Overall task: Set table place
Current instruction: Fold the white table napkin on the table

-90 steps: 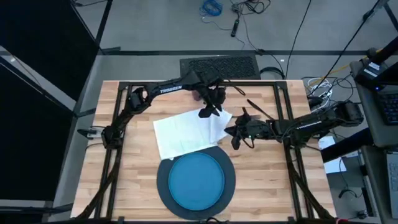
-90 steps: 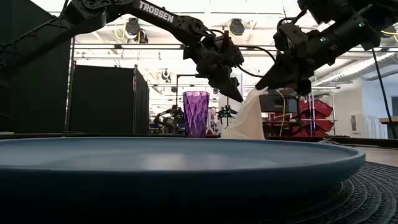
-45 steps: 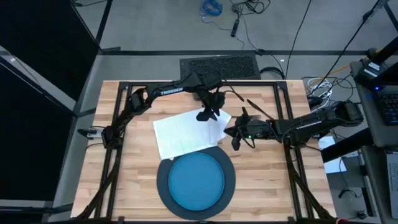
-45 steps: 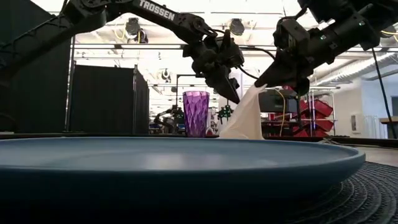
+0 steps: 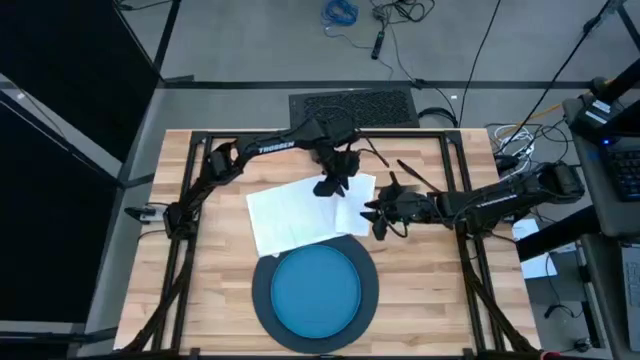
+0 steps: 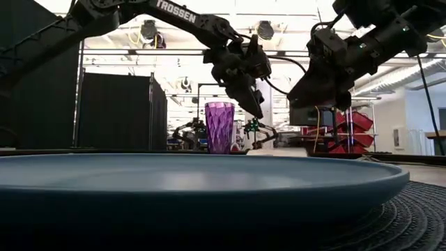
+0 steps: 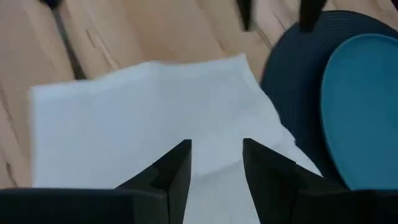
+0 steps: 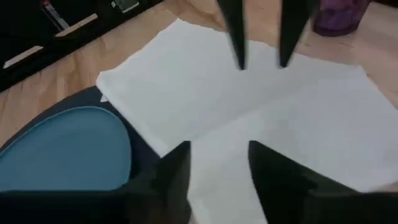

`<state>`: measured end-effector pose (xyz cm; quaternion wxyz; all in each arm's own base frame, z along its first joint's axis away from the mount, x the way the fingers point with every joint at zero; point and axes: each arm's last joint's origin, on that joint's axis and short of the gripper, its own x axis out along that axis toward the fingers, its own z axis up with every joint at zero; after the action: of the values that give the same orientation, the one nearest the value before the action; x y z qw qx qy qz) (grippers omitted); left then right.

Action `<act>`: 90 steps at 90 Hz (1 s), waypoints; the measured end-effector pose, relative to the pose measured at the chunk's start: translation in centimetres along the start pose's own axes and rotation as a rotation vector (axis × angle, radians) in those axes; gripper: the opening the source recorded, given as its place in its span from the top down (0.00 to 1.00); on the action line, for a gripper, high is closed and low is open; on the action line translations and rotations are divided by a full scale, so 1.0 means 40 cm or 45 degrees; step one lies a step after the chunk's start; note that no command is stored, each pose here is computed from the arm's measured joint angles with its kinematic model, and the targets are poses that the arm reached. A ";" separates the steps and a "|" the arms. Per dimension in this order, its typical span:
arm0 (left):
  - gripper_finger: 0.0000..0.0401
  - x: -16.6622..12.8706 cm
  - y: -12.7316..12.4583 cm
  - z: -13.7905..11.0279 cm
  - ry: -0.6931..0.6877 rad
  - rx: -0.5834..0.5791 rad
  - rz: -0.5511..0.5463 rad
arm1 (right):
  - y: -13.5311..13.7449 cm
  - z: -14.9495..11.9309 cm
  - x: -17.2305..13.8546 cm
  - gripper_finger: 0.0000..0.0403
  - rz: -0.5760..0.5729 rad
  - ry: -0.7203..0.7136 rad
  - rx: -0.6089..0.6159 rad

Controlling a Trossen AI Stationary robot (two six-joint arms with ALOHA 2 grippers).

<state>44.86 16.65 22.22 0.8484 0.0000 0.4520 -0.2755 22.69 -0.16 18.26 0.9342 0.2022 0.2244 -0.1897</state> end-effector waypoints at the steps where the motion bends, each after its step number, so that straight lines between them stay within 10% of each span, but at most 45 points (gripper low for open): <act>1: 0.68 0.000 0.000 0.000 0.001 -0.001 -0.001 | -0.002 0.001 0.001 0.57 -0.005 -0.001 0.000; 27: 0.68 0.009 -0.013 0.003 0.024 -0.039 -0.025 | -0.127 0.005 0.013 0.50 -0.402 0.113 0.155; 75: 0.68 0.050 -0.071 0.024 0.112 -0.088 -0.108 | -0.297 0.028 0.042 0.50 -0.386 0.250 0.436; 90: 0.68 0.083 -0.101 0.041 0.291 -0.065 0.071 | -0.323 0.029 0.069 0.50 -0.310 0.235 0.486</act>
<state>45.68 11.28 21.65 0.7984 0.0223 0.5525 -0.2382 19.62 -12.35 14.08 0.8249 0.3630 0.2917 -0.3204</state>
